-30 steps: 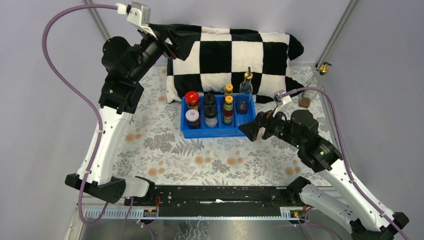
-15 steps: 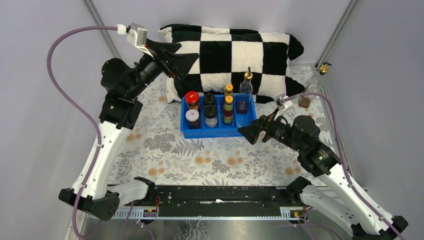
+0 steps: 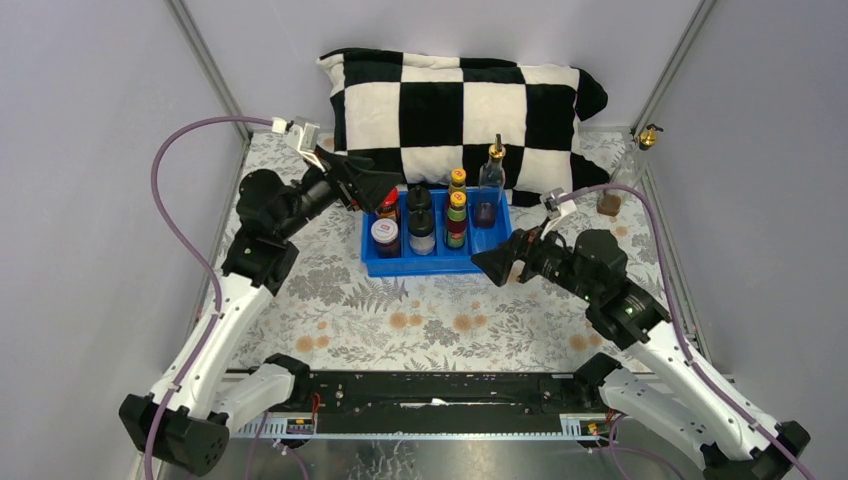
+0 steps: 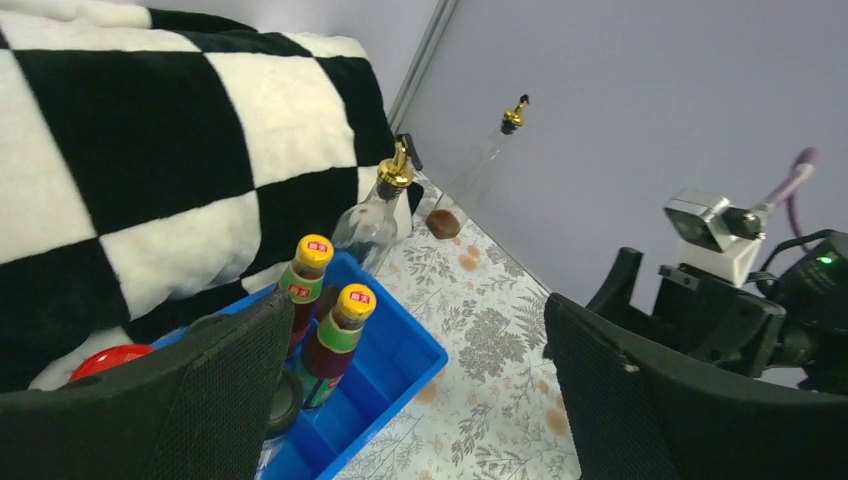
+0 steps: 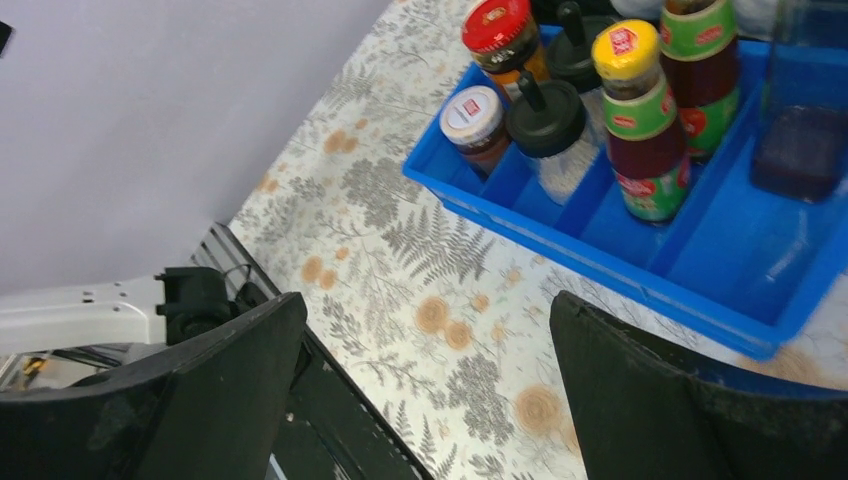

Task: Organize the condiment bottles
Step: Pick up the bottle from the corner of the board.

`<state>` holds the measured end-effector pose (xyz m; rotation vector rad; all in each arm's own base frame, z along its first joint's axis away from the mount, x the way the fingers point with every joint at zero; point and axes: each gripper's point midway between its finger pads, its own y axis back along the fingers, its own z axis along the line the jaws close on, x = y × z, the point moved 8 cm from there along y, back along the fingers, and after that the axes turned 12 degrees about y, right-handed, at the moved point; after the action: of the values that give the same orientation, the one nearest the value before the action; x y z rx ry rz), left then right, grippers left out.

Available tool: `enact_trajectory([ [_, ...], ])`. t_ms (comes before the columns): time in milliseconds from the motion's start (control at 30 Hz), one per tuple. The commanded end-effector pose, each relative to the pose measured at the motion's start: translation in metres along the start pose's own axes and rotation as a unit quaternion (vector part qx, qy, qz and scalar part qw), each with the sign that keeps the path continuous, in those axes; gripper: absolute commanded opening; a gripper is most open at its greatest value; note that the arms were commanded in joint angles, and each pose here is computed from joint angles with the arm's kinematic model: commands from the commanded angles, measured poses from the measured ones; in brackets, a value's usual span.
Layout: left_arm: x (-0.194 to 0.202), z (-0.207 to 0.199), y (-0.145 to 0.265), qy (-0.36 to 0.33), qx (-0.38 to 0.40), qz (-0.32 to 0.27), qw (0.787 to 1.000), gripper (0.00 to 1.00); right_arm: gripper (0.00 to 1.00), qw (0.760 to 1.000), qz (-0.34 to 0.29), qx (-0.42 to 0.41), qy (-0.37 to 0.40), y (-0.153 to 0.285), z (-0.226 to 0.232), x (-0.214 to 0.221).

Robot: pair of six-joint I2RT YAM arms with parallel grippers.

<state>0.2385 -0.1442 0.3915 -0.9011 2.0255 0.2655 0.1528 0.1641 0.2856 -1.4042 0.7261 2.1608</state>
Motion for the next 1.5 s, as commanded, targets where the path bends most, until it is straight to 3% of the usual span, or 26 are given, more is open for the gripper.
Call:
enact_trajectory([
  [0, -0.026, -0.022, 0.019, -0.042, -0.016, -0.04, 0.998, 0.99, 1.0, 0.998, -0.019, 0.039, 0.044, 0.032, 0.004, -0.019],
  [233, -0.046, -0.044, 0.046, -0.062, -0.072, -0.04, 0.995, 0.99, 1.0, 0.995, -0.01, 0.068, 0.065, 0.069, 0.006, -0.02],
  [567, -0.014, -0.015, 0.02, -0.024, -0.044, 0.023, 0.998, 0.99, 1.0, 0.999, -0.035, -0.004, 0.034, 0.019, 0.015, -0.038],
  [700, -0.015, -0.02, 0.031, -0.028, -0.053, -0.004, 0.998, 0.99, 1.0, 0.997, -0.041, 0.029, 0.052, 0.026, 0.01, -0.043],
  [800, -0.01, -0.02, 0.022, -0.012, -0.006, 0.001, 1.0, 0.99, 1.0, 0.999, -0.028, -0.023, 0.032, 0.003, 0.018, -0.048],
  [900, -0.004, -0.016, 0.02, -0.003, -0.022, 0.036, 0.999, 0.99, 1.0, 0.999, -0.01, 0.009, 0.049, 0.002, 0.012, -0.052],
  [1000, 0.002, -0.005, 0.034, -0.015, -0.08, 0.023, 0.996, 0.99, 1.0, 0.991, -0.014, 0.101, 0.089, 0.02, -0.005, -0.052],
  [1133, 0.021, 0.018, 0.043, -0.001, -0.152, 0.046, 0.987, 0.99, 1.0, 0.956, 0.014, 0.264, 0.131, 0.031, -0.038, -0.056],
  [1233, 0.038, 0.03, 0.048, 0.018, -0.18, 0.067, 0.981, 0.99, 1.0, 0.903, 0.028, 0.405, 0.144, 0.039, -0.064, -0.071],
  [1333, 0.05, 0.036, 0.056, 0.027, -0.191, 0.07, 0.979, 0.99, 1.0, 0.842, 0.043, 0.526, 0.114, 0.044, -0.101, -0.088],
  [1467, 0.057, 0.037, 0.061, 0.032, -0.186, 0.068, 0.98, 0.99, 1.0, 0.802, 0.043, 0.594, 0.051, 0.042, -0.151, -0.086],
])
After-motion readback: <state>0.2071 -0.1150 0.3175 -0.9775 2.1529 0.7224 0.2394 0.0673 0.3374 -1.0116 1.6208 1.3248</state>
